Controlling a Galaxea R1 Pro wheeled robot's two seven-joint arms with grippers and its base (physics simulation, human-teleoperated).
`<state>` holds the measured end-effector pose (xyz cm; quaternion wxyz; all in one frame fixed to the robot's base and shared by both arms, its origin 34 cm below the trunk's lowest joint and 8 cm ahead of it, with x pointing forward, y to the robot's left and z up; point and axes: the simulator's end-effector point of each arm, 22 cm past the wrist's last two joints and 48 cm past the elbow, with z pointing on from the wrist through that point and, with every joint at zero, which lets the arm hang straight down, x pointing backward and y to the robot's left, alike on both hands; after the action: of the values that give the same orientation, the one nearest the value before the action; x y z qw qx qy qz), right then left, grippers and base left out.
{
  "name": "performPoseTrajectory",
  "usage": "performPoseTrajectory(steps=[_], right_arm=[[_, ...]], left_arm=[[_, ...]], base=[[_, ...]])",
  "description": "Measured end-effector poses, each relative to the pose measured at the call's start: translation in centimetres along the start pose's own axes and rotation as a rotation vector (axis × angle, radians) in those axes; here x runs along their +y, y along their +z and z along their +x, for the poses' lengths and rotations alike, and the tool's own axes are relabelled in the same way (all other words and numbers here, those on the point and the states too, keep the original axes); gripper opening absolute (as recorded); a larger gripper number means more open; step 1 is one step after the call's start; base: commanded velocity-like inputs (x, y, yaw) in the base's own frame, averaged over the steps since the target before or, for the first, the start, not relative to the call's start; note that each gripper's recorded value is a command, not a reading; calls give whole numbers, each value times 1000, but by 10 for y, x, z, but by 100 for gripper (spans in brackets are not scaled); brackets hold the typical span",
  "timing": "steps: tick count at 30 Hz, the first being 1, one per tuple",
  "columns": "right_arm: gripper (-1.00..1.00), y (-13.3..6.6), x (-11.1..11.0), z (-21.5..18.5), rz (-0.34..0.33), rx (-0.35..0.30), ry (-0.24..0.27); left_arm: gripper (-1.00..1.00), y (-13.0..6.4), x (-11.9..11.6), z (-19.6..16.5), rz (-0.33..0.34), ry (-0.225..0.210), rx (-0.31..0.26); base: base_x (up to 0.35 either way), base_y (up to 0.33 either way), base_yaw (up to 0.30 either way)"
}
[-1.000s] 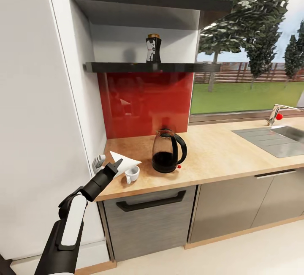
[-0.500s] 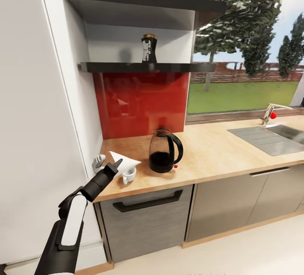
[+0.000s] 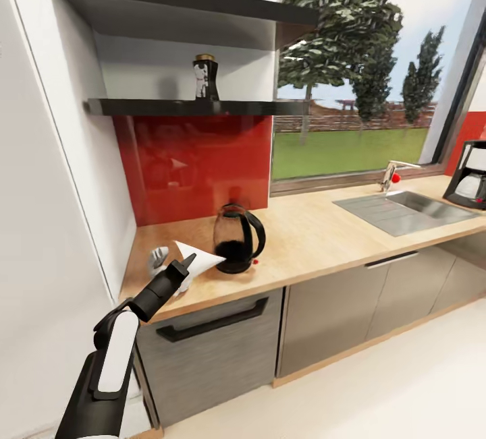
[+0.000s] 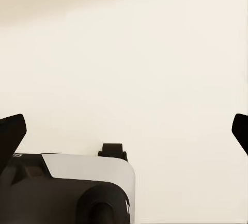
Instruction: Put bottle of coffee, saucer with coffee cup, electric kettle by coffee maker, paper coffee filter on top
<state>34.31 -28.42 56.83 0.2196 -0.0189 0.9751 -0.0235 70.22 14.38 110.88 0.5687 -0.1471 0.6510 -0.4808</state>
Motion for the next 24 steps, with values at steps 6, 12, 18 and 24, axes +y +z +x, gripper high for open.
performPoseTrajectory(steps=[6, 12, 18, 24], right_arm=[[100, 0, 0, 0, 1, 0, 0], [100, 0, 0, 0, 0, 0, 0], [100, 0, 0, 0, 0, 0, 0], [100, 0, 0, 0, 0, 0, 0]], left_arm=[[-100, 0, 0, 0, 0, 0, 0], [-100, 1, -1, 2, 2, 1, 4], [-100, 1, -2, 3, 4, 1, 6], [-100, 1, -2, 3, 4, 1, 7]], base=[[-274, 0, -56], [-93, -70, -178], [-59, -89, -202], [-5, -8, -278]])
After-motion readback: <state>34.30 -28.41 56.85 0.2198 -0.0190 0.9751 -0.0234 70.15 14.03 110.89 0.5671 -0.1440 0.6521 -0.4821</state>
